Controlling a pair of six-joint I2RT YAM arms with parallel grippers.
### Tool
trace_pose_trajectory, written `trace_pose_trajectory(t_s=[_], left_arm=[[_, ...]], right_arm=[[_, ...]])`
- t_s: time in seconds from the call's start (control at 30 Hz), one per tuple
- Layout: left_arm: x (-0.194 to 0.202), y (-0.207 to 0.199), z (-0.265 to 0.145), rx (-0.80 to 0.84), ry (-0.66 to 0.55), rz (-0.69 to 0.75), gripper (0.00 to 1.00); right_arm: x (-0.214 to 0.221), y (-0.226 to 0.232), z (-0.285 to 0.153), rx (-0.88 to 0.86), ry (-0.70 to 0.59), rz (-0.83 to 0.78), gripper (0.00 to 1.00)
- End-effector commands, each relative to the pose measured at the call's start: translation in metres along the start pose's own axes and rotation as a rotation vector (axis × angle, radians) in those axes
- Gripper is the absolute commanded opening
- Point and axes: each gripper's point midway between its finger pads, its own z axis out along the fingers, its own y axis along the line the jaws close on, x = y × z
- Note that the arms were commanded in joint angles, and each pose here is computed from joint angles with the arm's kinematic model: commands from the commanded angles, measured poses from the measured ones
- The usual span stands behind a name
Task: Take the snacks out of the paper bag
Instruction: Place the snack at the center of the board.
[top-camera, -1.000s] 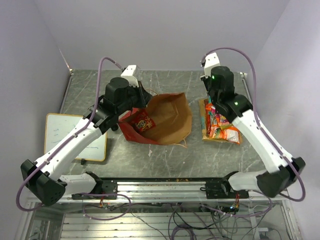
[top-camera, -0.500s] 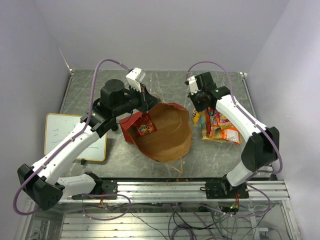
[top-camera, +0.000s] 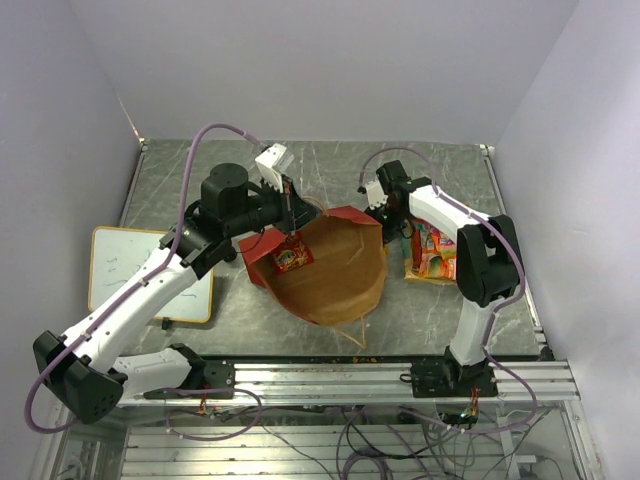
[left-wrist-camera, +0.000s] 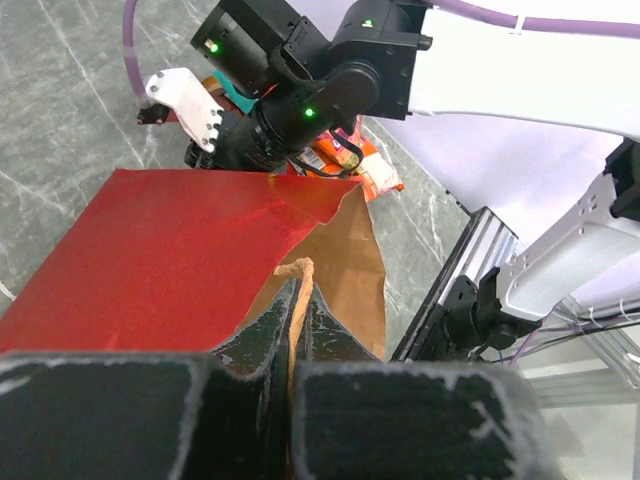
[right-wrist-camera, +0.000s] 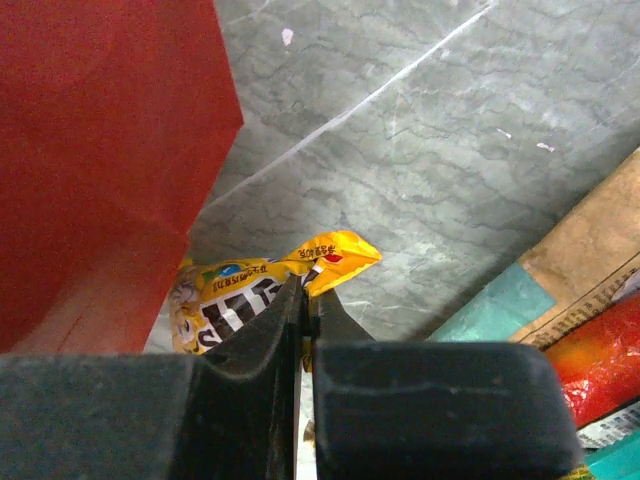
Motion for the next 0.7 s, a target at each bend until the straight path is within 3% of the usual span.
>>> trace_pose_trajectory(t_s=[0.0,0.2,0.43,0.67], left_arm=[[0.001,-0.011,-0.004,0.060,0.001,-0.010,0.07],[0.018,-0.024,-0.002,0.131,0.093,-0.101,0.07],[0.038,-0.034,-0.013,0.181,0.146,-0.139,0.07],[0.052,-0.032,-0.020,0.176,0.202,-0.097,0.07]], right_arm=[[-0.008,-0.008,0.008,0.018,-0.037,0.019,0.04],[-0.030,-0.012,0.004,0.041,-0.130,0.029,0.22],[-0.061,-0.024,-0.042,0.143,-0.296,0.031,0.45],[-0.087,-0.013,-0.106,0.155,-0.579,-0.020,0.51]])
